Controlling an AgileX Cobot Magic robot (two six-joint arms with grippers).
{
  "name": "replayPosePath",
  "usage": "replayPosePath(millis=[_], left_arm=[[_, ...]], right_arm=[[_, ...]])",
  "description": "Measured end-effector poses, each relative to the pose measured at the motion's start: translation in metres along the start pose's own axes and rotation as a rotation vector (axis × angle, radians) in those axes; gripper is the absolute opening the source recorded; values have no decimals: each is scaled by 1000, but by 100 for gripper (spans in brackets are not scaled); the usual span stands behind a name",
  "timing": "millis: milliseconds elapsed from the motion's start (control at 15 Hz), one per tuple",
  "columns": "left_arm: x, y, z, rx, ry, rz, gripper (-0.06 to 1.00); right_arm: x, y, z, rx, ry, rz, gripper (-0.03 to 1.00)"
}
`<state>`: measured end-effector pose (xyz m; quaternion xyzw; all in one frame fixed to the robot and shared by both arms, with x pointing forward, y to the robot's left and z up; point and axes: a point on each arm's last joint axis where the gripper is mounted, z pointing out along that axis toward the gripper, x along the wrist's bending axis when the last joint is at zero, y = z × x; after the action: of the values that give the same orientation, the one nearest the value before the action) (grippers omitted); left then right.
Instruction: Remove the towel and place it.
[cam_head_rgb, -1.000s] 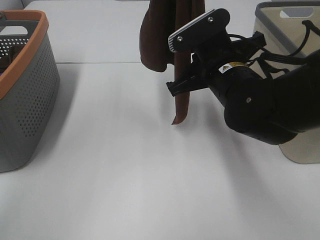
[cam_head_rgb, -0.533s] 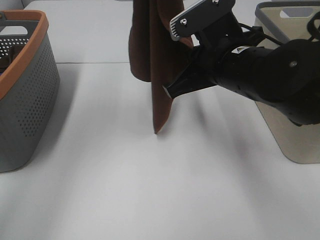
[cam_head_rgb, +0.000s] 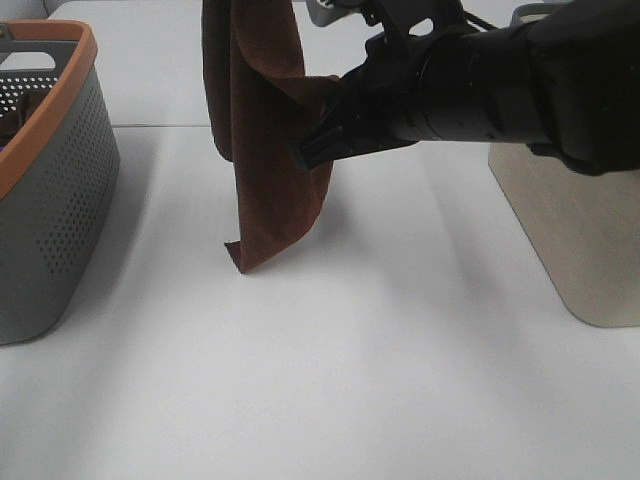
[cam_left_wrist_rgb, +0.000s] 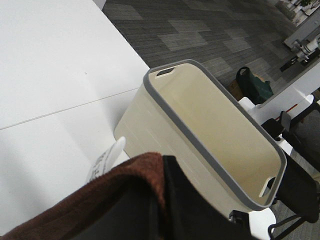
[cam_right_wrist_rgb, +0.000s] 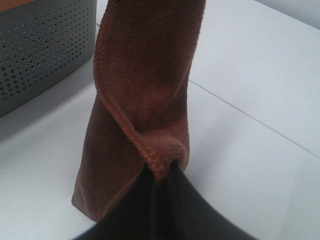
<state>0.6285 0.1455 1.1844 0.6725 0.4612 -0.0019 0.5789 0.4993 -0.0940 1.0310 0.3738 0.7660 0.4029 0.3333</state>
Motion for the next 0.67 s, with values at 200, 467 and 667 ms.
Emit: replayPosePath(millis=[200,467,667], left_arm=[[12,1,-7,11,50,21,0],[20,2,-8,8,135,85,0],[20,4,-8,-9,138,82,0]], right_arm=[[-4,15,-1,24,-14,-63,0],[-26,29,-1,18,-125,-130,0],[-28,30,1,9,-98,-151,0]])
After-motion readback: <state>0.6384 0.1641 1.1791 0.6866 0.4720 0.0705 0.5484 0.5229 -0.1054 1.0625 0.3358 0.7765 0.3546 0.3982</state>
